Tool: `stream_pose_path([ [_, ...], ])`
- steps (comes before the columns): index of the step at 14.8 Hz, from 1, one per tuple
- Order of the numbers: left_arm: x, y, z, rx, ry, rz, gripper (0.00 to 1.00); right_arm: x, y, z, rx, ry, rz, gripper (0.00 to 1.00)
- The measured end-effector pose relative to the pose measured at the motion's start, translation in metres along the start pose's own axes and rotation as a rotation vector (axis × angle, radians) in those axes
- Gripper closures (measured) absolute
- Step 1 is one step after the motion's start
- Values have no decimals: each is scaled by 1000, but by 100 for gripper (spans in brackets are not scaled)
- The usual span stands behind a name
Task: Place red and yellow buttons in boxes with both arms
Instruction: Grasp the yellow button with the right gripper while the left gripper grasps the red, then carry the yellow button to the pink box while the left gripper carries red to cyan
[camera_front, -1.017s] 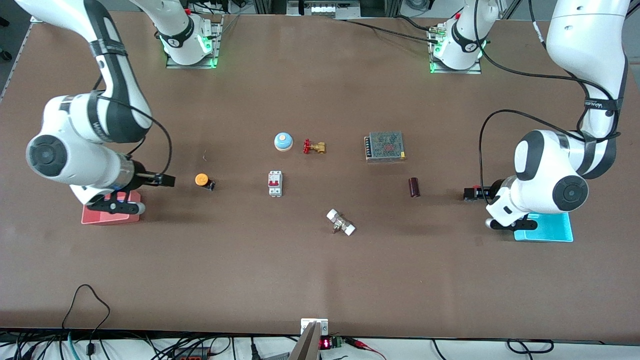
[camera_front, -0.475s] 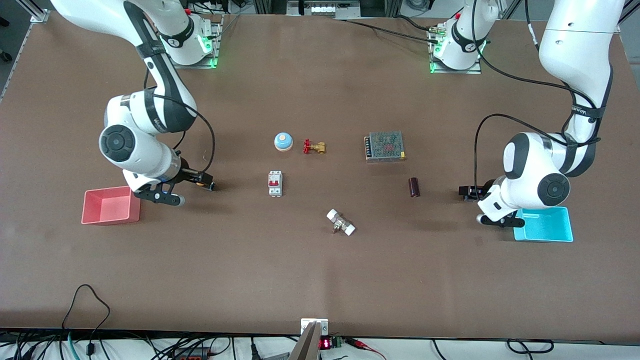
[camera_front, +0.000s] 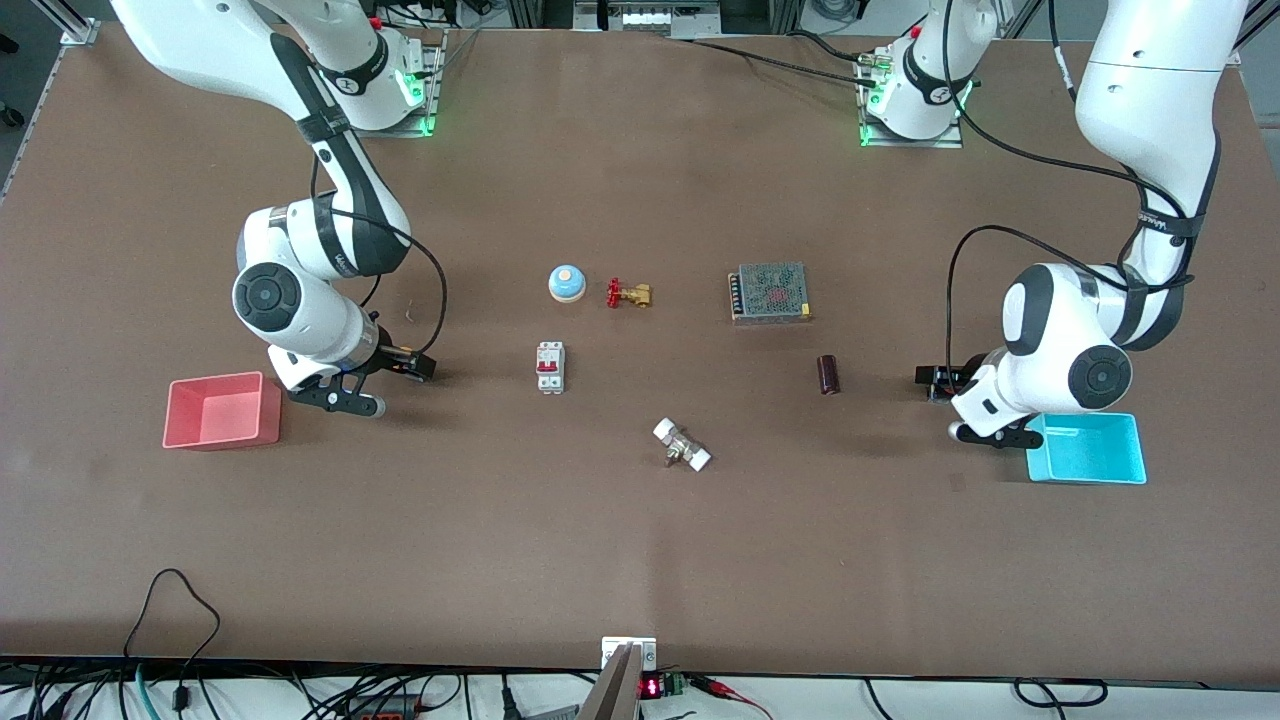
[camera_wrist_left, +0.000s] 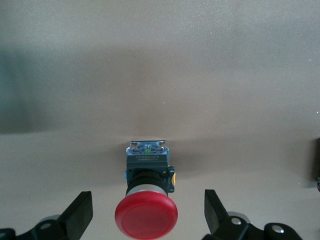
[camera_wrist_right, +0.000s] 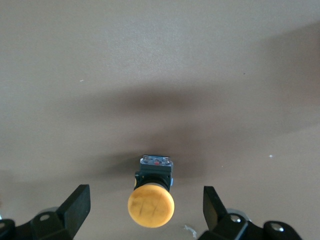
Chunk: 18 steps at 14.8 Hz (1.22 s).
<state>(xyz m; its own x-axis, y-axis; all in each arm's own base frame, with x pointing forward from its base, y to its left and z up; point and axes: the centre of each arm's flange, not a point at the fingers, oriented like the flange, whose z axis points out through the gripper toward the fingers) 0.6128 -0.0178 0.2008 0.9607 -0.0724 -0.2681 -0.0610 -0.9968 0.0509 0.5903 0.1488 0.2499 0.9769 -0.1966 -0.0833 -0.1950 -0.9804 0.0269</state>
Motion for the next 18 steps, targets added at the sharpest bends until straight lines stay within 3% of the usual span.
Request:
stream_pose_path([
  [6, 3, 0, 0, 1, 26, 16, 18, -7, 1, 20, -18, -22, -12, 0],
  [8, 3, 0, 0, 1, 26, 18, 31, -9, 1, 28, -30, -24, -23, 0],
  [9, 3, 0, 1, 1, 25, 18, 31, -9, 1, 31, -32, -25, -25, 0],
  [11, 4, 0, 4, 1, 22, 18, 47, -9, 1, 35, -33, -26, -25, 3],
  [12, 3, -1, 3, 2, 24, 17, 57, -9, 1, 35, -33, -26, -26, 7],
  [15, 5, -2, -3, 3, 37, 15, 59, -9, 1, 35, -41, -21, -35, 42],
  [18, 3, -4, -41, 7, 86, 10, 59, -9, 1, 35, -43, -19, -39, 57],
])
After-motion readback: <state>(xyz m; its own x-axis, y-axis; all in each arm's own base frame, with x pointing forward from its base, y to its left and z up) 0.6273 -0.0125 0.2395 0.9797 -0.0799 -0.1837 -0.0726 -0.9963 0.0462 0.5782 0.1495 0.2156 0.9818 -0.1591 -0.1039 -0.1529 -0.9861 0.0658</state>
